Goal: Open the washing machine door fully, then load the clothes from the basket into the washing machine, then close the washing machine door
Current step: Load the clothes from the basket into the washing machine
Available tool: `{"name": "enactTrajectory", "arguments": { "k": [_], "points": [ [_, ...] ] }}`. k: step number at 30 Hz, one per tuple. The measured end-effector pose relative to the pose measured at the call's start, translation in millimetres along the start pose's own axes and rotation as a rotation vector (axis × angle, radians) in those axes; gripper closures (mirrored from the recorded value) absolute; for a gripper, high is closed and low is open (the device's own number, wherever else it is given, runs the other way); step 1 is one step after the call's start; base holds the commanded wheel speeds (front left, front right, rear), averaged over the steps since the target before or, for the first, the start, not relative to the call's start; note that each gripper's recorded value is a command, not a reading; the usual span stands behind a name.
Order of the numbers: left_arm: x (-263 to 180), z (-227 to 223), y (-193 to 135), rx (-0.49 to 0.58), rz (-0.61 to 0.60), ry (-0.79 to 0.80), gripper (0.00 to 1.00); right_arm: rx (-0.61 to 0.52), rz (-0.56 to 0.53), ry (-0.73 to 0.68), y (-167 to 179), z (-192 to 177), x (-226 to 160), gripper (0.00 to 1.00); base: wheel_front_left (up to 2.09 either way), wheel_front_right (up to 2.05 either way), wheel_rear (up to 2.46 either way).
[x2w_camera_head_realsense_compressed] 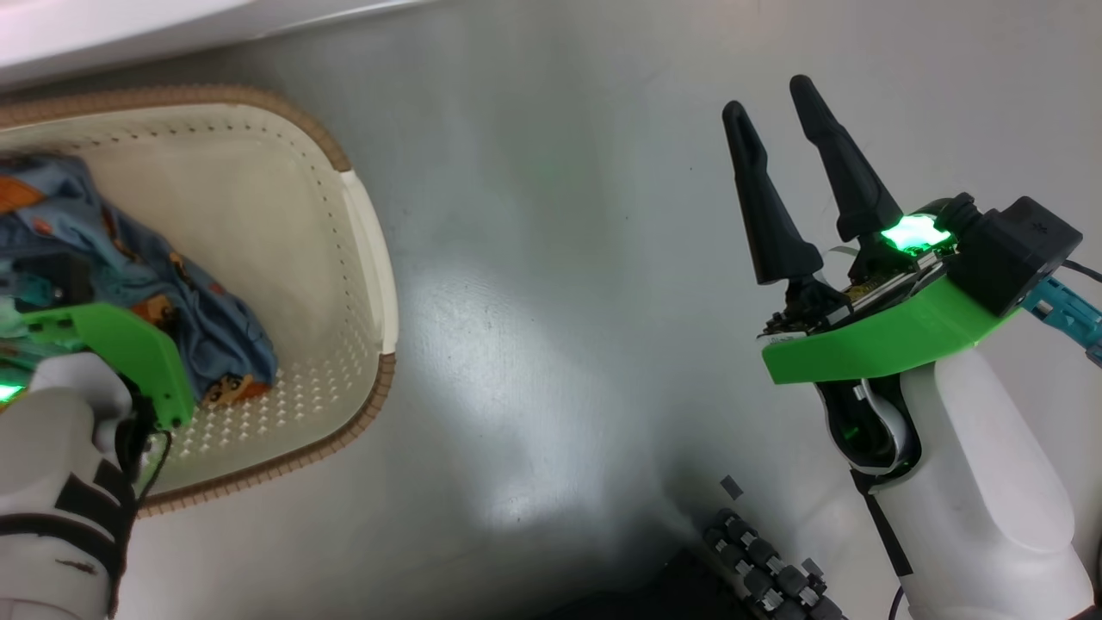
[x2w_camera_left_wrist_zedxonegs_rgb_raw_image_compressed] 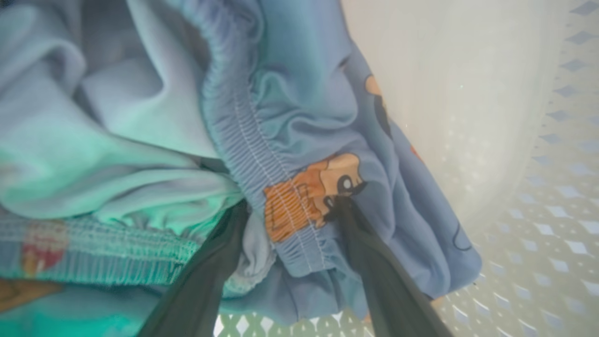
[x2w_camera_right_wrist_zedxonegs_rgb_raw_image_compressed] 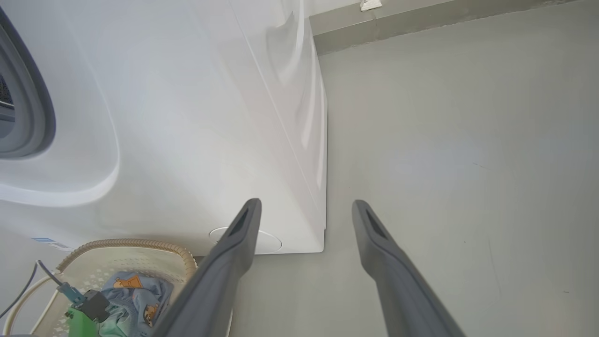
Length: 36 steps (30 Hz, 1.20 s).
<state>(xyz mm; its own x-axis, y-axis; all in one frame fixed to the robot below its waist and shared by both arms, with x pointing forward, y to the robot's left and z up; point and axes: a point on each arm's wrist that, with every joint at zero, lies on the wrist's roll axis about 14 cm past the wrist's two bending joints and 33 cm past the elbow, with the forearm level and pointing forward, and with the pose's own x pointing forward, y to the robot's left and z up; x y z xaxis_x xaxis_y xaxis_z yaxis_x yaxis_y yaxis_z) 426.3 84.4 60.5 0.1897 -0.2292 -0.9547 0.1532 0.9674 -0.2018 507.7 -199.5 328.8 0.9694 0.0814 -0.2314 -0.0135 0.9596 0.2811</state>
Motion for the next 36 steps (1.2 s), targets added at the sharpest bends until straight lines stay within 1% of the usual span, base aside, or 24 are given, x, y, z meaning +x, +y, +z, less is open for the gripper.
{"name": "enactTrajectory", "arguments": {
  "k": [1, 2, 3, 8, 15, 22, 29, 30, 36],
  "points": [
    [1, 3, 1, 0.002, 0.003, -0.013, 0.31, -0.011, 0.001, 0.003, 0, -1, 0, 0.00, 0.00, 0.00, 0.00],
    [2, 7, 2, 0.002, 0.009, -0.032, 0.84, -0.016, 0.001, 0.004, 0, -1, 0, 0.00, 0.00, 0.00, 0.00],
    [2, 11, 2, 0.003, 0.009, -0.048, 1.00, -0.016, 0.001, 0.005, 0, -1, 0, 0.00, 0.00, 0.00, 0.00],
    [-2, 19, 2, 0.004, 0.009, -0.078, 1.00, -0.013, 0.004, -0.003, 2, 2, 0, 0.00, 0.00, 0.00, 0.00],
    [-17, 34, -7, -0.008, -0.027, -0.150, 1.00, -0.006, 0.024, -0.032, 11, 14, 1, 0.00, 0.00, 0.00, 0.00],
    [-43, 60, -14, -0.008, -0.059, -0.294, 1.00, -0.002, 0.050, -0.074, 21, 33, 1, 0.00, 0.00, 0.00, 0.00],
    [-73, 74, -23, -0.009, -0.085, -0.423, 1.00, 0.004, 0.077, -0.114, 33, 51, -3, 0.00, 0.00, 0.00, 0.00],
    [-73, 74, -23, -0.009, -0.085, -0.423, 1.00, 0.004, 0.077, -0.114, 33, 51, -3, 0.00, 0.00, 0.00, 0.00],
    [-107, 98, -39, -0.034, -0.139, -0.565, 1.00, 0.002, 0.097, -0.143, 41, 67, -8, 0.00, 0.00, 0.00, 0.00]
  ]
}}
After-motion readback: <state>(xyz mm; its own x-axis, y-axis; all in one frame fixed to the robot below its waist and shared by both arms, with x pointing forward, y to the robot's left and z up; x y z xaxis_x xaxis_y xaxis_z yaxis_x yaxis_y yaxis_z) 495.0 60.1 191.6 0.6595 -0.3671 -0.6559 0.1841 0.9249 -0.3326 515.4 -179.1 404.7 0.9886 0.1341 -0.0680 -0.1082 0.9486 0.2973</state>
